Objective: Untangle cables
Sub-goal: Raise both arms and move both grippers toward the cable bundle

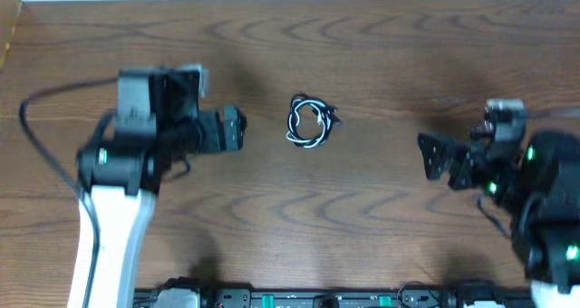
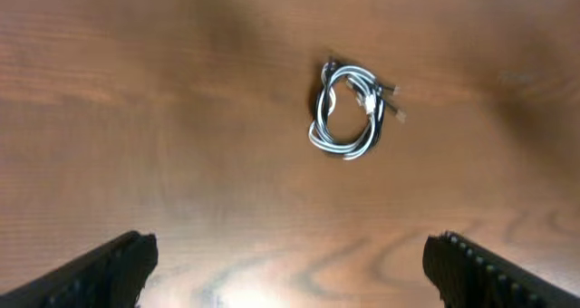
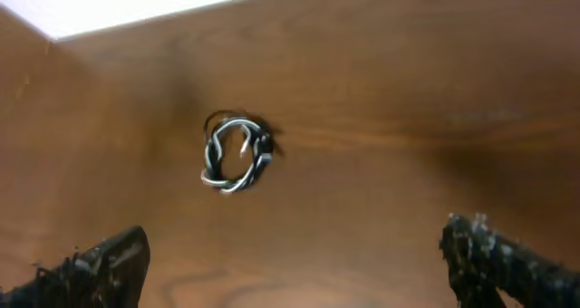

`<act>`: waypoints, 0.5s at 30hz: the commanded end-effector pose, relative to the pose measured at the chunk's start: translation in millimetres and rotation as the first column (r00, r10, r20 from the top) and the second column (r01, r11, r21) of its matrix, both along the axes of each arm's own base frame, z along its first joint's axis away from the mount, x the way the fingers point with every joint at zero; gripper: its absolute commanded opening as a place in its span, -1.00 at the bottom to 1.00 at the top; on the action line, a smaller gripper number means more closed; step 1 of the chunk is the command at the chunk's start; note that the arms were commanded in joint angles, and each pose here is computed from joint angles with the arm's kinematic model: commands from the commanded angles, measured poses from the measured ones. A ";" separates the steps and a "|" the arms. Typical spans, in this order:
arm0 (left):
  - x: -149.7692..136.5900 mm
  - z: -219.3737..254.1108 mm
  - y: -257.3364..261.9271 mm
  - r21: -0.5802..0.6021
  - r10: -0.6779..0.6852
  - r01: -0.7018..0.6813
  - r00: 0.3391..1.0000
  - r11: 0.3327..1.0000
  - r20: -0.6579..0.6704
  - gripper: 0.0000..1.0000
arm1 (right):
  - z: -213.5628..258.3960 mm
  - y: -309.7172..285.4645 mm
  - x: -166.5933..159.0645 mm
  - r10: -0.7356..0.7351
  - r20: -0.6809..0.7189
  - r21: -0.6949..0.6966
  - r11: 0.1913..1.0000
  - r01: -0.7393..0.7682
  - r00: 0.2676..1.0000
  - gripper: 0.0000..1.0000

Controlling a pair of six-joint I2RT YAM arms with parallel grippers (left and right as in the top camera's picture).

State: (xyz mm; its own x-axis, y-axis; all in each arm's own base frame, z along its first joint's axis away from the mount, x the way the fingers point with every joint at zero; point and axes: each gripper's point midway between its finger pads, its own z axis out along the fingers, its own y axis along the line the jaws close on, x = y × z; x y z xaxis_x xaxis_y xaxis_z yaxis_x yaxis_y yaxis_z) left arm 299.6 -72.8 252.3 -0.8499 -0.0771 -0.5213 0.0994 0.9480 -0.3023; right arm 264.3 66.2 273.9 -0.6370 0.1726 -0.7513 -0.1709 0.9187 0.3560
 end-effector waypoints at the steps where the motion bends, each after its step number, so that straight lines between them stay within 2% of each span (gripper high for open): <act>1: 21.8 -9.1 -3.8 0.016 -0.042 0.043 0.995 0.999 -0.088 0.98 | 20.6 19.8 16.8 0.142 -0.011 -0.010 0.990 -0.142 0.990 0.99; 6: 47.3 -39.9 -8.6 0.003 -0.045 0.046 0.987 0.999 -0.151 0.98 | 10.1 19.4 44.0 0.131 -0.056 -0.012 0.991 -0.132 0.990 0.99; 10: 57.8 -59.9 -20.6 -0.058 -0.081 0.070 0.977 0.996 -0.198 0.94 | 4.3 38.1 48.4 0.222 -0.080 0.077 0.973 -0.215 0.972 0.99; 11: 67.8 -69.8 -27.6 -0.093 -0.101 0.084 0.974 0.992 -0.204 0.65 | 0.2 42.1 49.4 0.242 -0.096 0.098 0.968 -0.232 0.966 0.99; 13: 77.4 -79.0 -34.8 -0.130 -0.123 0.098 0.971 0.987 -0.206 0.42 | -3.8 42.1 49.9 0.242 -0.112 0.101 0.968 -0.231 0.964 0.99; 15: 86.9 -90.6 -45.9 -0.179 -0.157 0.120 0.965 0.976 -0.210 0.30 | -6.7 42.0 49.1 0.241 -0.126 0.103 0.968 -0.229 0.962 0.99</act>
State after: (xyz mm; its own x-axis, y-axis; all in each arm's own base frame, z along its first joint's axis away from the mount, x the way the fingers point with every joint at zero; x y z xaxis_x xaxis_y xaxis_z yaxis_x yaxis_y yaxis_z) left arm 376.3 -98.4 174.7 -0.9392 -0.0338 -0.3418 0.1072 0.9165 -0.3853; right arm 317.5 96.4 258.8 -0.7669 0.0954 -0.6346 -0.2655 0.8531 0.4491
